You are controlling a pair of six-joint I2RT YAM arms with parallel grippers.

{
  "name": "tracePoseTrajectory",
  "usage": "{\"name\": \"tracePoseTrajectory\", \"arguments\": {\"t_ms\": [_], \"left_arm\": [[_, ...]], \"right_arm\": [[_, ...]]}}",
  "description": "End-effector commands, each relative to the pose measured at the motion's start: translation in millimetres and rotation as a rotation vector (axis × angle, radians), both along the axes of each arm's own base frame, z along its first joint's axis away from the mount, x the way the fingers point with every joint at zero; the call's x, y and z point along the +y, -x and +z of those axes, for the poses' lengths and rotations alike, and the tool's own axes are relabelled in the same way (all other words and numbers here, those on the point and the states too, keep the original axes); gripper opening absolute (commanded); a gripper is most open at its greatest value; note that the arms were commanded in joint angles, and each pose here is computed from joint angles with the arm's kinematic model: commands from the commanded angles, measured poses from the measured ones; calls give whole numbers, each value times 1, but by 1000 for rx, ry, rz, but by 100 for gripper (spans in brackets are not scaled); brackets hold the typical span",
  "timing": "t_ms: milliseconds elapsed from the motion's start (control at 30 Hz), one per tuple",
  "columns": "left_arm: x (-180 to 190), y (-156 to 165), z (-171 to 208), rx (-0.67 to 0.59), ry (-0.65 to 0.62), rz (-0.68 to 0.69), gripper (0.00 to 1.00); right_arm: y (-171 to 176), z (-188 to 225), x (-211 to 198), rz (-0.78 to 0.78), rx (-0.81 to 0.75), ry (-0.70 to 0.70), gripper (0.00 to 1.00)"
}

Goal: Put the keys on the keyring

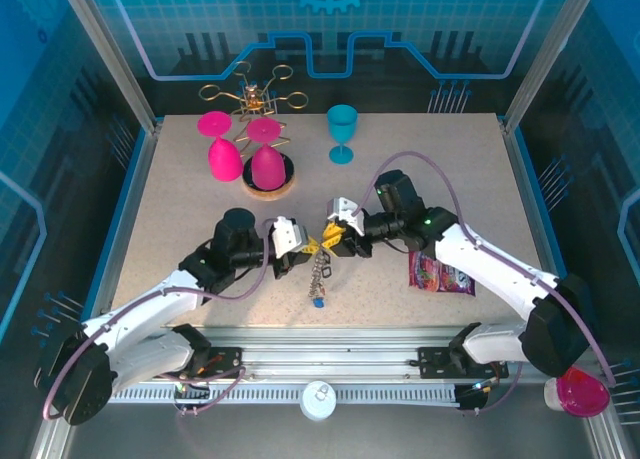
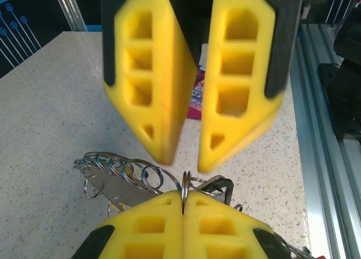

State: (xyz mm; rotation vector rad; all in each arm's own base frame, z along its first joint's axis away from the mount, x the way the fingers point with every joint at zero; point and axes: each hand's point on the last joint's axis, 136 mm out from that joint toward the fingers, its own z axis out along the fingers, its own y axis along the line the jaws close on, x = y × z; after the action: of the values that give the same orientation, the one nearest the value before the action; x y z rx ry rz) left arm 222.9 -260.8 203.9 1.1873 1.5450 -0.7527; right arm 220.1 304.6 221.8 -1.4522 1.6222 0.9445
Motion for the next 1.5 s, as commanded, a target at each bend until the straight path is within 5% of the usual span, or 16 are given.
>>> {"name": "tracePoseTrajectory", "arguments": {"t_ms": [0, 600, 833, 900, 1100, 1467], "left_arm": [[-1, -1, 27, -67, 93, 5, 0], [-1, -1, 37, -71, 178, 8, 0], [-2, -3, 39, -74, 199, 8, 0], [-2, -2, 39, -72, 197, 5, 0], [1, -6, 25, -47, 94, 22, 1], [0, -2, 9, -30, -81, -54, 16]], "right_arm": [[-2, 11, 1, 10, 12, -103, 26], [-2, 0, 5, 48, 52, -149, 23], [-1, 2, 8, 66, 60, -161, 0], [0, 0, 7, 68, 65, -155, 0], [2, 18, 6, 88, 32, -145, 0], [26, 17, 19, 219, 3, 40, 0]]}}
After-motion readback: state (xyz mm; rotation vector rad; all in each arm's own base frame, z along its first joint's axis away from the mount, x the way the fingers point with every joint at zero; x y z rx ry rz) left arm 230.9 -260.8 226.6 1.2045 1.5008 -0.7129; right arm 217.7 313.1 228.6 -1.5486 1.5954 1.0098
